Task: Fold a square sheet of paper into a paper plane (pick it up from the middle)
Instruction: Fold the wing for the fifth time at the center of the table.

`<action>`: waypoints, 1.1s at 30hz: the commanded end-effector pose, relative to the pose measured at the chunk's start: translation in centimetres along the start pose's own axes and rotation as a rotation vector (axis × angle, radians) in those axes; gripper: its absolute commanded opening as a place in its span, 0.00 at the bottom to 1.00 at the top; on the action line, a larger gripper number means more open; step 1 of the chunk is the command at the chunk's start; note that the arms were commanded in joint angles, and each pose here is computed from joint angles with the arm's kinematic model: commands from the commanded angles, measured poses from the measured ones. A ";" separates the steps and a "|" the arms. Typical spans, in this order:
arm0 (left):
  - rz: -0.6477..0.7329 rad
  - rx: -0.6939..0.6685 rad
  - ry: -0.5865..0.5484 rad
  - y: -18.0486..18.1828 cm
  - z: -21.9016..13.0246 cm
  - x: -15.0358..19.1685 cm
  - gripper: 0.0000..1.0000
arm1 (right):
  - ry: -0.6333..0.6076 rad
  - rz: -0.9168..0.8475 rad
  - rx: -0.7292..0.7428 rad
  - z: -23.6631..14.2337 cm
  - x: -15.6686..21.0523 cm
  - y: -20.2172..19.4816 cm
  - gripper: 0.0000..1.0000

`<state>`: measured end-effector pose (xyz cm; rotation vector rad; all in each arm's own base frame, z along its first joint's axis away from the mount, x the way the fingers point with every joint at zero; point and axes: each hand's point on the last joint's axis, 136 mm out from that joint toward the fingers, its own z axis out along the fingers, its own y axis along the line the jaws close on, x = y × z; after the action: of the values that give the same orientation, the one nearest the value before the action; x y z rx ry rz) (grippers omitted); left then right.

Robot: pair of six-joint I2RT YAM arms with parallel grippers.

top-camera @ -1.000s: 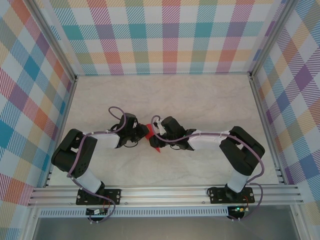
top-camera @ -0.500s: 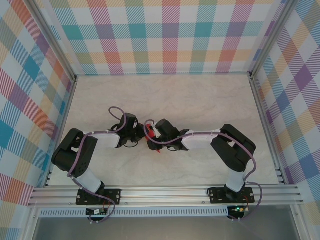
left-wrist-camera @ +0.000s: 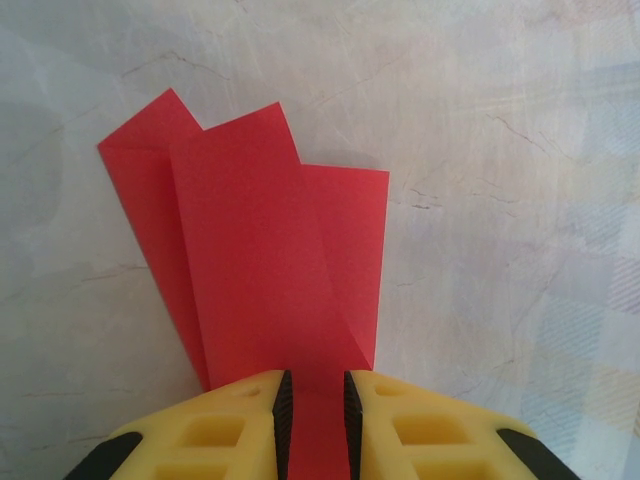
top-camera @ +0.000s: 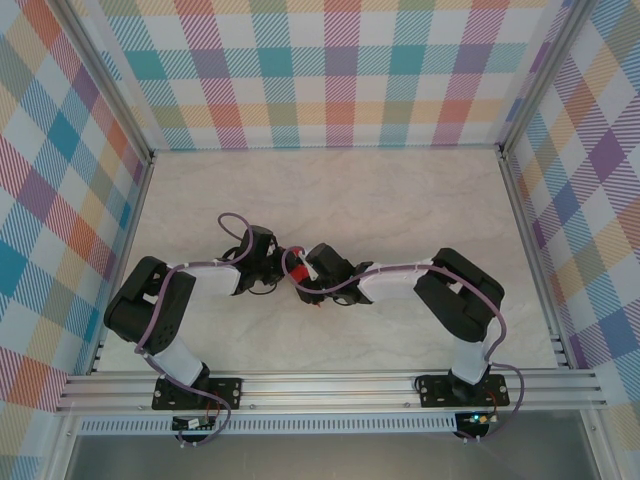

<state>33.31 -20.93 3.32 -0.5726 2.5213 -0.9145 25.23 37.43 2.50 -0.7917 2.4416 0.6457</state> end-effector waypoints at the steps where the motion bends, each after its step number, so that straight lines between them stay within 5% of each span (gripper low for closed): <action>1: -0.001 -0.013 -0.004 -0.2 0.1 -0.1 0.23 | -0.008 -0.016 0.009 0.2 -0.4 0.2 0.24; 17: 0.061 0.022 -0.051 -1.7 -2.0 -1.0 0.26 | -0.042 0.182 -0.244 -0.9 -0.8 0.4 0.02; 33: 0.128 0.157 -0.002 -3.6 -1.7 0.3 0.29 | -0.022 0.380 -0.422 -1.3 -1.4 -0.9 0.00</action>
<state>33.42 -21.61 6.69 -0.4383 2.4394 -0.9853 26.81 36.12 4.26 -0.4619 2.4761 1.2539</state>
